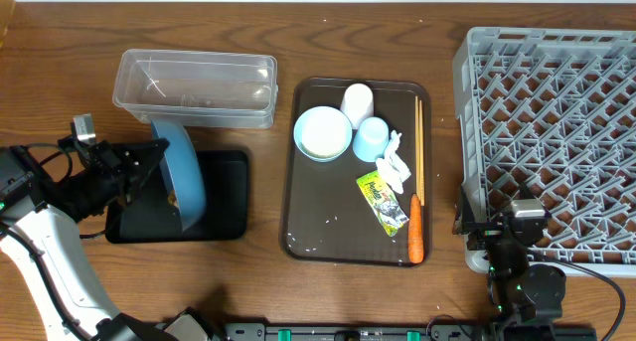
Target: Sort waste into correct bins and load items into the dishwasher rack
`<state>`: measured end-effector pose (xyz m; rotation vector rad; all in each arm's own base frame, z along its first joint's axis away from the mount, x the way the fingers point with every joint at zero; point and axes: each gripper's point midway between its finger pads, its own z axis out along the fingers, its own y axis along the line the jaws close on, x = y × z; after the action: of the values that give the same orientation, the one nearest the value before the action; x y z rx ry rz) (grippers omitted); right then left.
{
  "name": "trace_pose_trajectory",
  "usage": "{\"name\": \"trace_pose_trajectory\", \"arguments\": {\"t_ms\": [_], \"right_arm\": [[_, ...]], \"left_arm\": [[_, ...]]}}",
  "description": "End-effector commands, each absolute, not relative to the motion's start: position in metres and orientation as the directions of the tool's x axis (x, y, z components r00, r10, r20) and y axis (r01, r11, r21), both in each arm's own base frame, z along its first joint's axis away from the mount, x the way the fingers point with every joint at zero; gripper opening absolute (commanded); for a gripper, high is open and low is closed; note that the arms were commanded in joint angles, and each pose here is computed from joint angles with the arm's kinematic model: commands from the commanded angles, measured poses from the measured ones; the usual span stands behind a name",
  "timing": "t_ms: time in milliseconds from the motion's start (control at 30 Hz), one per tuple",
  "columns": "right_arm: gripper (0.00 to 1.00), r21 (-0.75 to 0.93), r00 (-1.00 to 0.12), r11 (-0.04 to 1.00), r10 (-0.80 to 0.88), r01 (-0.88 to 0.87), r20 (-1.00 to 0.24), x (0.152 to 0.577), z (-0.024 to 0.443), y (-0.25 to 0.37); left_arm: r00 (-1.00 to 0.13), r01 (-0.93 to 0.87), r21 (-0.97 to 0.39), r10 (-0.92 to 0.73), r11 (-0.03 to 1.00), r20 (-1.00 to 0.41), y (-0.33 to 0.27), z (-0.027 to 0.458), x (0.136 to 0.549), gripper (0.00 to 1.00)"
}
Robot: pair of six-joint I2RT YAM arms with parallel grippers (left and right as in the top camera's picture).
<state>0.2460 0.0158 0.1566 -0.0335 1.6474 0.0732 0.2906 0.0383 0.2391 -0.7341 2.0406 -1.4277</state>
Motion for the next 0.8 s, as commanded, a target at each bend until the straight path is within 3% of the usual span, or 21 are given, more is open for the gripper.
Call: {"name": "trace_pose_trajectory", "arguments": {"t_ms": [0, 233, 767], "right_arm": [[0.99, 0.041, -0.083, 0.996, 0.035, -0.075, -0.996, 0.246, 0.155, 0.018], [0.99, 0.041, -0.083, 0.996, 0.035, -0.075, -0.996, 0.246, 0.155, 0.018], [0.99, 0.041, -0.083, 0.996, 0.035, -0.075, -0.996, 0.246, 0.155, 0.018]], "left_arm": [[-0.711, -0.116, -0.953, -0.693, 0.278, -0.116, 0.038, 0.238, 0.29, 0.06], [-0.698, -0.271, -0.898, -0.713, 0.347, -0.065, 0.045, 0.21, 0.282, 0.06], [-0.703, -0.317, -0.856, -0.707, 0.409, -0.078, 0.049, 0.197, 0.276, 0.06]]}}
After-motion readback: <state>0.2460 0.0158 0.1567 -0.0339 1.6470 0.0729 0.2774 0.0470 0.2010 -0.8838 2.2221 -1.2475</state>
